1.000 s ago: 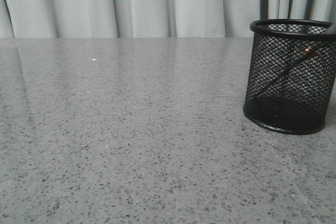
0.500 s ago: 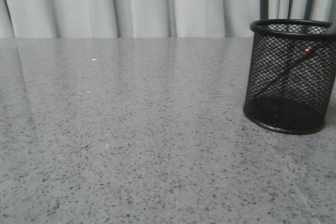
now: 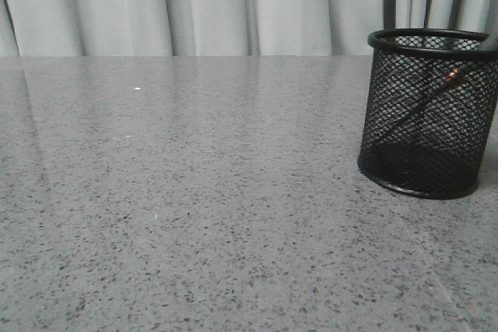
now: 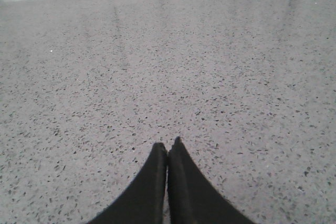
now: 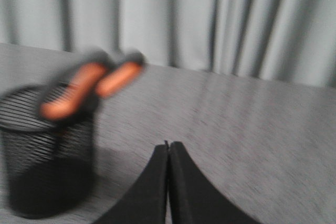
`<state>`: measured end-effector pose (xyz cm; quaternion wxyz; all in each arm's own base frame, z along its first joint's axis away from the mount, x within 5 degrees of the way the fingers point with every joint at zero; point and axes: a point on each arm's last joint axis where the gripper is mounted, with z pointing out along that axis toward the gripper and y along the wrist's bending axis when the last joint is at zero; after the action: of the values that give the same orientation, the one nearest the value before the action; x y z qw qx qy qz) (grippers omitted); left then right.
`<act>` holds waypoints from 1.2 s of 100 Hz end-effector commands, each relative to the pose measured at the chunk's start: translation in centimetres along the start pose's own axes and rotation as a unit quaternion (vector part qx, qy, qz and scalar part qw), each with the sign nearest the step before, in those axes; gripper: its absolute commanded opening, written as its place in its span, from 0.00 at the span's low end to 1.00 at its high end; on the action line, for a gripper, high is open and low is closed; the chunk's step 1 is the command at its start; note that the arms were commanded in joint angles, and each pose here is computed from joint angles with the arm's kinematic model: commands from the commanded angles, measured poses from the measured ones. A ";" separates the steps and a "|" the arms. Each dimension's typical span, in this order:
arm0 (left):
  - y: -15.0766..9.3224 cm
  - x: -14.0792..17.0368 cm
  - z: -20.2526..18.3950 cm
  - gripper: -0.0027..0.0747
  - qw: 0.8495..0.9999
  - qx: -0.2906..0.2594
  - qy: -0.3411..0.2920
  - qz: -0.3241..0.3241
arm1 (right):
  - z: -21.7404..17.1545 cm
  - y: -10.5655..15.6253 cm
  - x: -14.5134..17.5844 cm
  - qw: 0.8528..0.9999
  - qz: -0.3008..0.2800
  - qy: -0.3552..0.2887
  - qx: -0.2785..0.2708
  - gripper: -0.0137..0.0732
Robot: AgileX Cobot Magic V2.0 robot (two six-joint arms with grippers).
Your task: Put scissors into bucket
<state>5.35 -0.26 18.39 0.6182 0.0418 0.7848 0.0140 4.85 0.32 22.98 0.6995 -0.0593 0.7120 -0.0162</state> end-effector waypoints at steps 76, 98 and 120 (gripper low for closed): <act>0.0 0.2 0.1 0.01 1.000 -0.005 -0.029 -0.006 | 0.5 -0.2 5.3 0.989 0.079 0.101 0.073 0.11; 0.0 0.2 0.1 0.01 1.000 -0.005 -0.029 -0.006 | 0.5 -0.2 5.3 0.989 0.079 0.102 0.073 0.11; 0.0 0.2 0.1 0.01 1.000 -0.005 -0.029 -0.006 | 0.5 -0.2 5.3 0.989 0.079 0.102 0.073 0.11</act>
<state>5.35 -0.26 18.39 0.6182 0.0418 0.7848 0.0140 5.29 -0.41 17.99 0.6142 0.0514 0.7873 -0.0184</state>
